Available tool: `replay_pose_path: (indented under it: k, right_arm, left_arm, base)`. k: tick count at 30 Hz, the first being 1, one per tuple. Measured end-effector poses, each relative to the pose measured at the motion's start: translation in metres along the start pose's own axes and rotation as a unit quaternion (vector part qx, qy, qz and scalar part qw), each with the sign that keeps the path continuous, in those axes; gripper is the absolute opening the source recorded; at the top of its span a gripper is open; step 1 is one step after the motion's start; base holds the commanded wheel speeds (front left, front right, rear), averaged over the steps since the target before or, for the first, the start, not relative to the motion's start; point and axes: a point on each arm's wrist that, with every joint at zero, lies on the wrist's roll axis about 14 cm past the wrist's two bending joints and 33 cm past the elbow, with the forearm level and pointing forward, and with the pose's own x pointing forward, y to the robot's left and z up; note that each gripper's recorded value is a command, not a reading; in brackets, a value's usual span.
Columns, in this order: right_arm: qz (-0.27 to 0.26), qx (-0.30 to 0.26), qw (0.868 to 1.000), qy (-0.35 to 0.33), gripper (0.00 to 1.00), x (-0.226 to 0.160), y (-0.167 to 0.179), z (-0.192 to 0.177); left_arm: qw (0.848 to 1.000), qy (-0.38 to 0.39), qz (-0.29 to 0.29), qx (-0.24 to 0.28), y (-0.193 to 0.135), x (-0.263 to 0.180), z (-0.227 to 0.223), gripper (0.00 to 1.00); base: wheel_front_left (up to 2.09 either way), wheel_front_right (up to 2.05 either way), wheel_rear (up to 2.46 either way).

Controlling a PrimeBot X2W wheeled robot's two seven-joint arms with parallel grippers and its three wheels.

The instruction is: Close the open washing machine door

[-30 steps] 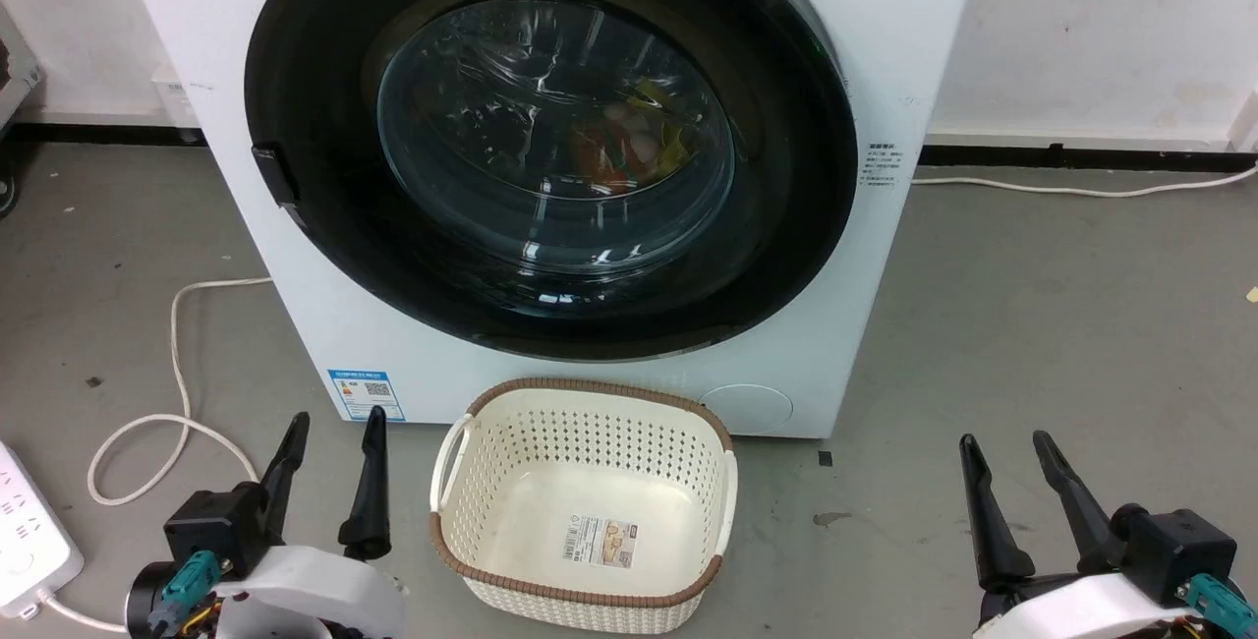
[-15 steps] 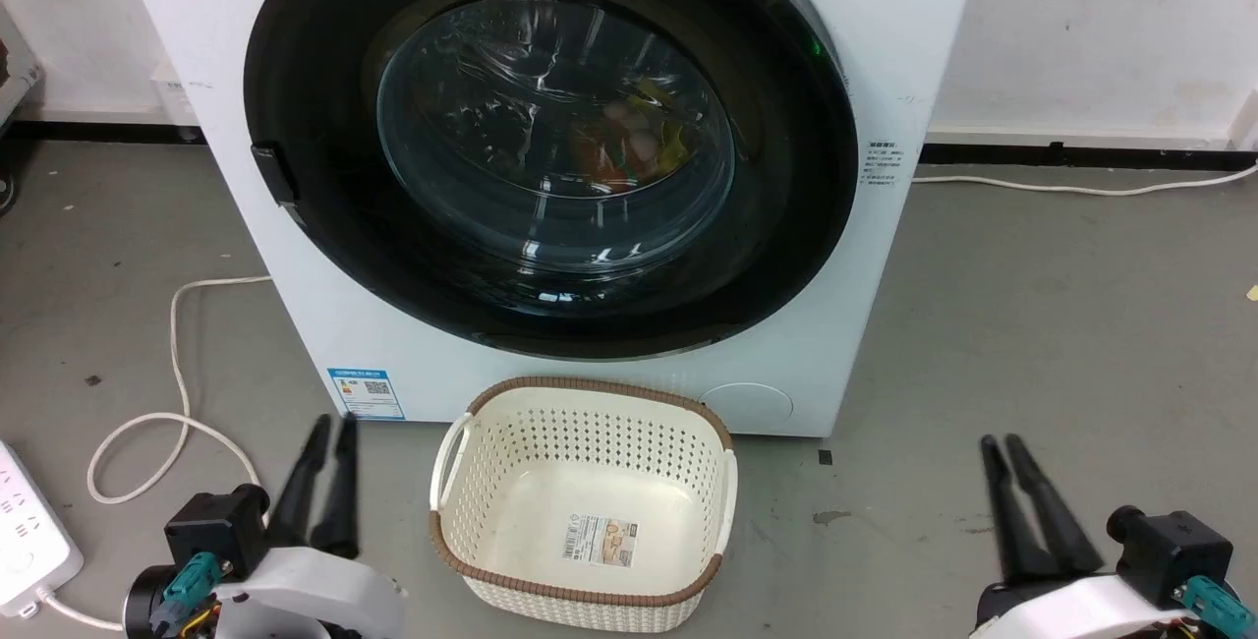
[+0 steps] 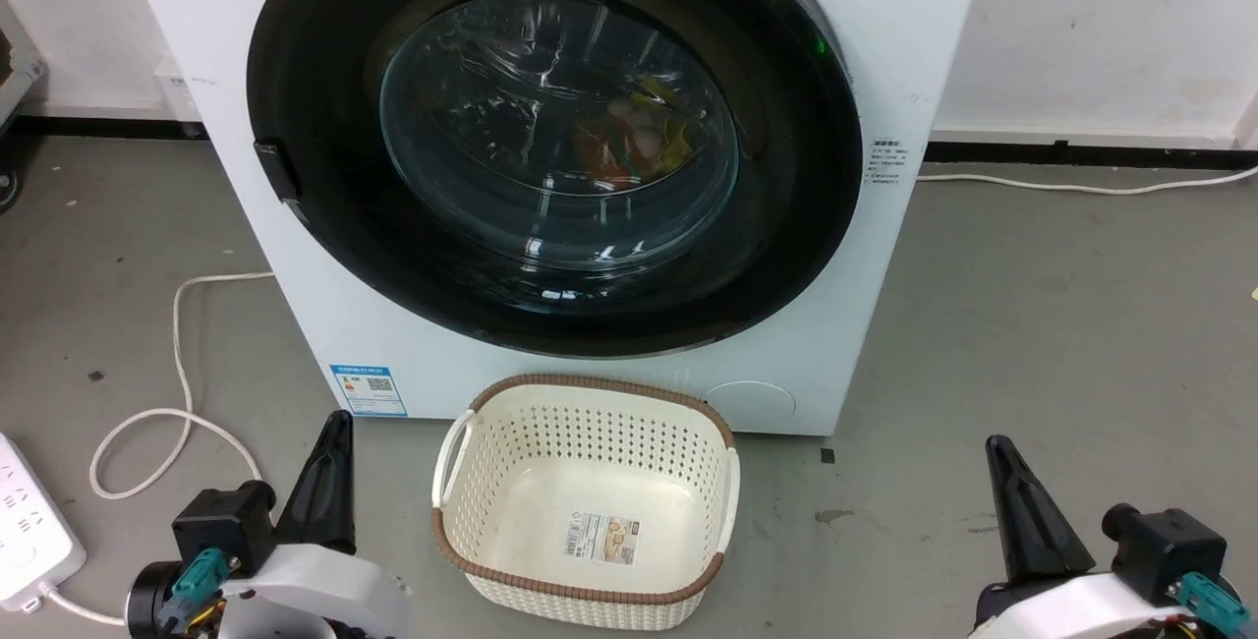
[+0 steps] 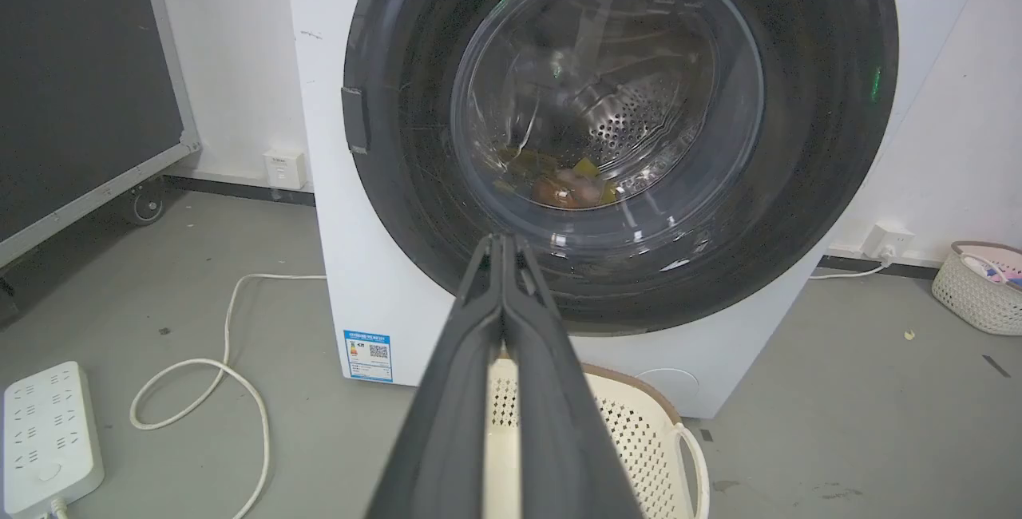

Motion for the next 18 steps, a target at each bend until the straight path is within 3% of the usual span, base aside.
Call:
replay_pose_path:
  k: [18]
  right_arm:
    - [0.007,-0.016,1.0,0.014,0.0,0.0029,0.0035,-0.0038]
  left_arm:
    - [1.0,0.001,0.002,0.012,-0.0021,0.0001,0.0019,0.0]
  base:
    - [0.0,0.0,0.0]
